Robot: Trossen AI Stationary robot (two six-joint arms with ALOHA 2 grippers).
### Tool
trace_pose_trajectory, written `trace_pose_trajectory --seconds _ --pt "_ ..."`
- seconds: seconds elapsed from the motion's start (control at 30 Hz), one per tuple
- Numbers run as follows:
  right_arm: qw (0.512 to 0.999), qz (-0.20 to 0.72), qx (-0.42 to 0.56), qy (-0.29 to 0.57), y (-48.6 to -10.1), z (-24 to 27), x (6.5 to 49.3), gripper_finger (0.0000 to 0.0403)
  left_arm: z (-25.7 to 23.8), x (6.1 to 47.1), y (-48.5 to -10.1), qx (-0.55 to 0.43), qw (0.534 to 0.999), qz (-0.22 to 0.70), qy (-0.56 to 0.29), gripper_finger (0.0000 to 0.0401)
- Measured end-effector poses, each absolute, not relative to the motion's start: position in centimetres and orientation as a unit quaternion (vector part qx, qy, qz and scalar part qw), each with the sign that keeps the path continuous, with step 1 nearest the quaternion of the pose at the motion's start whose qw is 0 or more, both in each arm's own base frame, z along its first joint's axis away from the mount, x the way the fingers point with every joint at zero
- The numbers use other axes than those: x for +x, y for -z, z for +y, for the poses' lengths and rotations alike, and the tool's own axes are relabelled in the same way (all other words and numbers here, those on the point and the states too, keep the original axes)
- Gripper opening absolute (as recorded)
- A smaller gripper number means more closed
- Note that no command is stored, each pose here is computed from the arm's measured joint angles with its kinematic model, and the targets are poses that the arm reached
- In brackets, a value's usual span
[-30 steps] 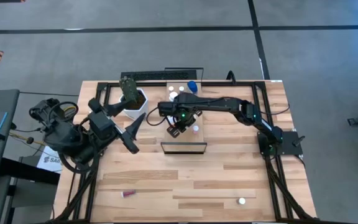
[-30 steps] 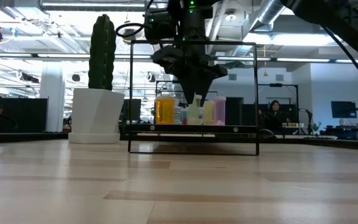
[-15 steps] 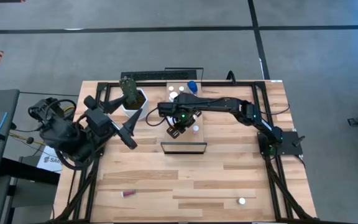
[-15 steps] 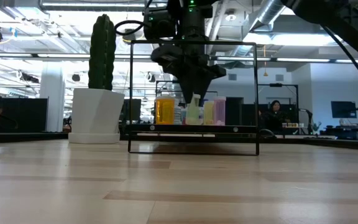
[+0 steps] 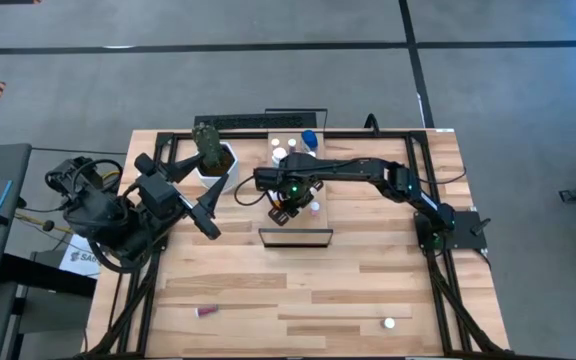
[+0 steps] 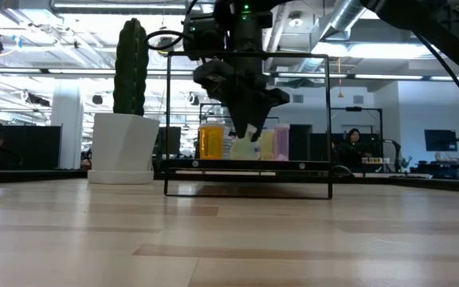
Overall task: Pick and place medicine bottles onto shelf by color
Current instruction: Put the yellow pill bottle on the shelf
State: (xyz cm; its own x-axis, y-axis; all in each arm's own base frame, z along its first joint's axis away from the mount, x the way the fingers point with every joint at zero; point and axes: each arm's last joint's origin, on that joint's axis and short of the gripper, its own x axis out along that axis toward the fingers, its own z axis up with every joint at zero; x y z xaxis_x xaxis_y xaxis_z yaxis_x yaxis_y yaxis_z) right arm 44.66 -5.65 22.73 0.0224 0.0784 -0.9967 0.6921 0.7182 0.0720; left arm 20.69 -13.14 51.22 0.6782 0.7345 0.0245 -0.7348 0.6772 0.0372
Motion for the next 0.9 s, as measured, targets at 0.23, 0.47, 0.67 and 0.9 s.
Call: trace_pose_trajectory --seconds 0.23,0.47,0.67,0.9 --pt "0.655 0.659 0.287 0.232 -22.7 -5.7 44.7 0.0141 -13.1 20.7 -51.2 0.021 0.916 -0.004 -0.401 0.0264" --pt "0.633 0.685 0.281 0.227 -22.7 -5.9 44.0 0.0141 -13.1 20.7 -51.2 0.019 0.916 -0.005 -0.401 0.0264" --pt "0.613 0.701 0.284 0.228 -22.8 -6.0 43.5 0.0141 -13.1 20.7 -51.2 0.019 0.916 -0.005 -0.401 0.0265" --pt "0.617 0.698 0.285 0.227 -22.8 -6.0 43.6 0.0141 -13.2 20.7 -51.2 0.017 0.916 -0.006 -0.401 0.0265"
